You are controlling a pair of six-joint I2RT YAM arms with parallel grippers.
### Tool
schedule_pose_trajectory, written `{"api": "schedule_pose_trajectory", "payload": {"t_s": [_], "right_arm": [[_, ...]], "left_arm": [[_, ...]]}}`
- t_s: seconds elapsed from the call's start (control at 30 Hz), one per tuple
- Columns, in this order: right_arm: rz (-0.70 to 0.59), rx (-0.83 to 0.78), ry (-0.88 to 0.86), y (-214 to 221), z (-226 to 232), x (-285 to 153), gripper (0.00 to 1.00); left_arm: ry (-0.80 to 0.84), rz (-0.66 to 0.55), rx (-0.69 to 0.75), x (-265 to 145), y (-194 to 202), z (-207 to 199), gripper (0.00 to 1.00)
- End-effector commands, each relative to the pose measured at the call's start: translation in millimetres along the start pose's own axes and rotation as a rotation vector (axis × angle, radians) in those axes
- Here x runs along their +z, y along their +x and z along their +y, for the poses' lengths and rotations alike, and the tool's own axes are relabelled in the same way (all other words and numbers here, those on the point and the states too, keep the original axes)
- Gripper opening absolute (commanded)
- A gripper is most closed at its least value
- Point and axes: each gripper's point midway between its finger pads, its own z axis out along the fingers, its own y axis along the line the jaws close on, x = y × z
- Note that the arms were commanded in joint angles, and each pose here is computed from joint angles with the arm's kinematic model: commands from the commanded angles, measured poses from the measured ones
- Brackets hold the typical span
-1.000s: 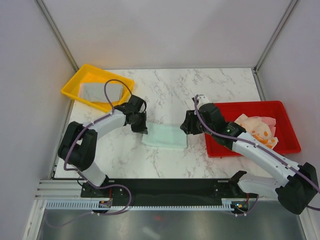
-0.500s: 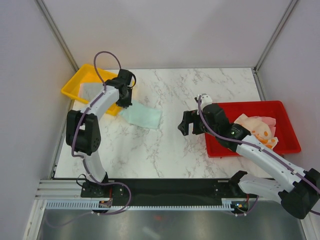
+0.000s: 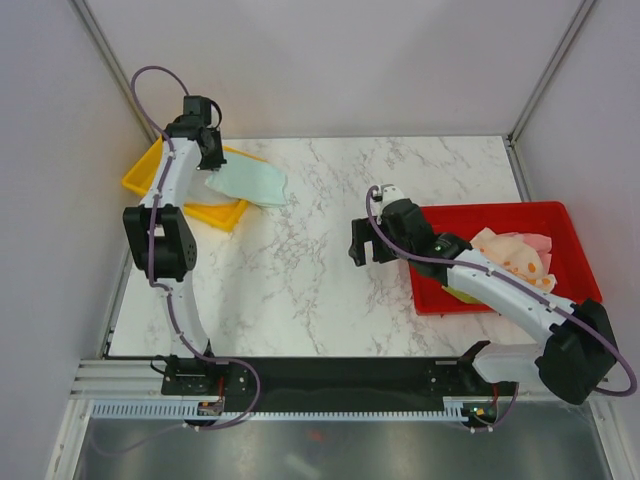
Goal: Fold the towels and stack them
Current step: Neatly place the folded towel into the bin
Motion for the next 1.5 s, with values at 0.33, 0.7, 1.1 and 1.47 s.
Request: {"api": "schedule_pose_trajectory", "payload": {"t_s": [0.33,0.7,1.1,1.47], "right_arm": [[-0.042,-0.07,0.033,-31,-1,22,0.98],[-0.039,-0.088,0.073,-32,-13,27,0.98],[-0.009,-0.081,0.099,-26,-19,38,0.98],[-0.056,-0.01,0.103,-43,-14,18,0.98]], "left_arm": [[-0.137,-0.051,0.051,2,-33,95,0.02],[-0.261,-0.007,-0.046,83,-21,147,0.12],[-0.446,-0.215,-0.129,18,-84,169,0.63],[-0.21,-0.213,-0.087,12,-71,89,0.4]]}}
